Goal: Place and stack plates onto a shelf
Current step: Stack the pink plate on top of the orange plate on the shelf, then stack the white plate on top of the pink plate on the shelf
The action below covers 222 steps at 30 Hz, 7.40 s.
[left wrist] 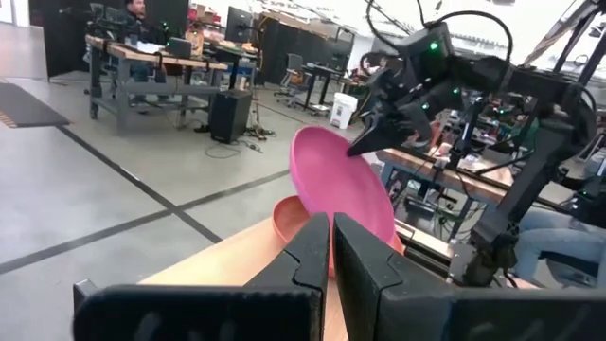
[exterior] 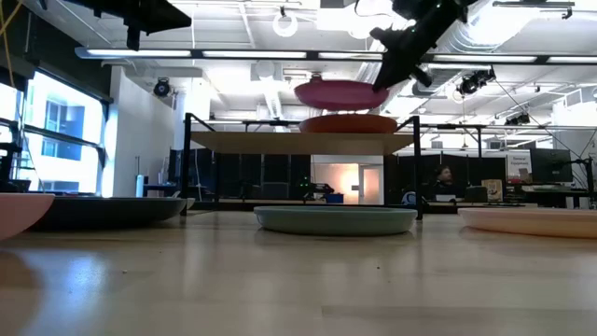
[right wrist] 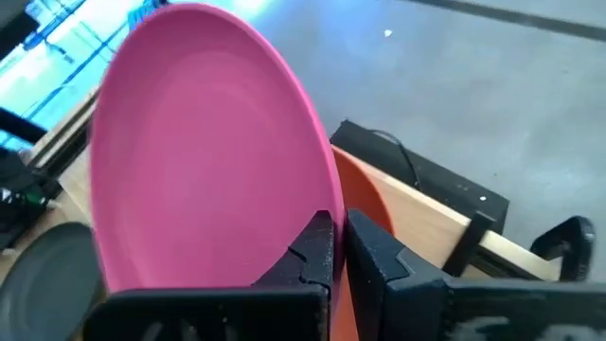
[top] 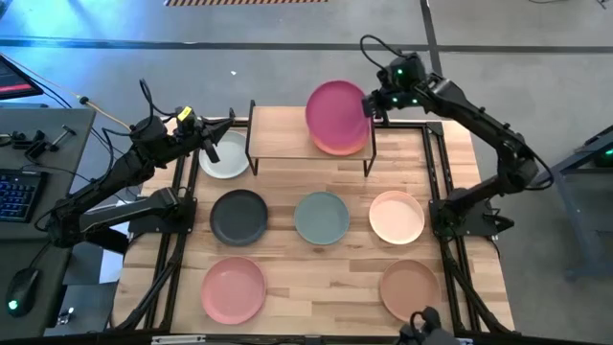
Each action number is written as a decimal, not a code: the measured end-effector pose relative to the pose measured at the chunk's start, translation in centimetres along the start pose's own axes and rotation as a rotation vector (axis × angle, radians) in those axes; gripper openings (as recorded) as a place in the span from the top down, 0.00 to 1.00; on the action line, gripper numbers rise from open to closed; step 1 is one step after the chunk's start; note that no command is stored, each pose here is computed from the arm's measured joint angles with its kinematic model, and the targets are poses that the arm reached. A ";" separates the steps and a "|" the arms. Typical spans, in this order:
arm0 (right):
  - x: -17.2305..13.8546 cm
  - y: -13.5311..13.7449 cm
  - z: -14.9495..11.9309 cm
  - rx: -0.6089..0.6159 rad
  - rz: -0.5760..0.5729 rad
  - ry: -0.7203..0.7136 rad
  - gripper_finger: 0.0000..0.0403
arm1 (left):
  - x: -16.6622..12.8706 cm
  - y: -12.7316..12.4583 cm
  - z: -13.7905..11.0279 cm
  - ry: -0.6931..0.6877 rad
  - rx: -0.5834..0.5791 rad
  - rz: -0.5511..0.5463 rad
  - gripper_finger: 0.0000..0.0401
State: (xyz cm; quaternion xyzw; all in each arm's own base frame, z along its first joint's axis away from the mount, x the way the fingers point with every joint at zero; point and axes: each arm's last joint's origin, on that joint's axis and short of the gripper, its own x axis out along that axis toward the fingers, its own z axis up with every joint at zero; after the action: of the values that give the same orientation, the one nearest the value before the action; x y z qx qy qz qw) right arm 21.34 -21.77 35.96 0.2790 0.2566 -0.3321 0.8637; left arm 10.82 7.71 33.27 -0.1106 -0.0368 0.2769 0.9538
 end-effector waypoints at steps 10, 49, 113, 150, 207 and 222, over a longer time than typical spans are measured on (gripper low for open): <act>1.1 -0.3 -0.5 -0.041 -0.017 0.066 1.00 | 0.0 0.0 0.0 0.000 0.000 0.000 0.98; 2.3 -0.9 -0.6 -0.250 -0.114 0.087 0.94 | 0.0 0.0 0.1 -0.005 0.000 -0.010 0.98; -1.5 3.2 -0.8 -0.326 0.002 -0.040 0.79 | -0.1 1.5 -0.1 0.846 0.116 0.281 0.98; -1.5 3.1 -1.2 -0.365 -0.008 0.008 0.79 | 3.4 4.6 -10.4 1.282 0.080 0.322 0.73; -1.5 2.9 -1.8 -0.361 -0.017 0.068 0.79 | 6.8 4.9 -15.7 1.535 0.006 0.420 0.73; -1.5 2.9 -1.8 -0.361 -0.017 0.071 0.79 | 4.8 4.3 -14.2 1.509 -0.197 0.646 0.73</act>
State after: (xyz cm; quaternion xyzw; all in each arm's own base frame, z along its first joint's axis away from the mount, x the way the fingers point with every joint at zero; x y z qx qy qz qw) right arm 21.94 -18.15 36.49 0.1288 0.3450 -0.2779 0.8872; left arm 14.53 11.14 18.46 -0.3550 0.6229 0.3844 0.5816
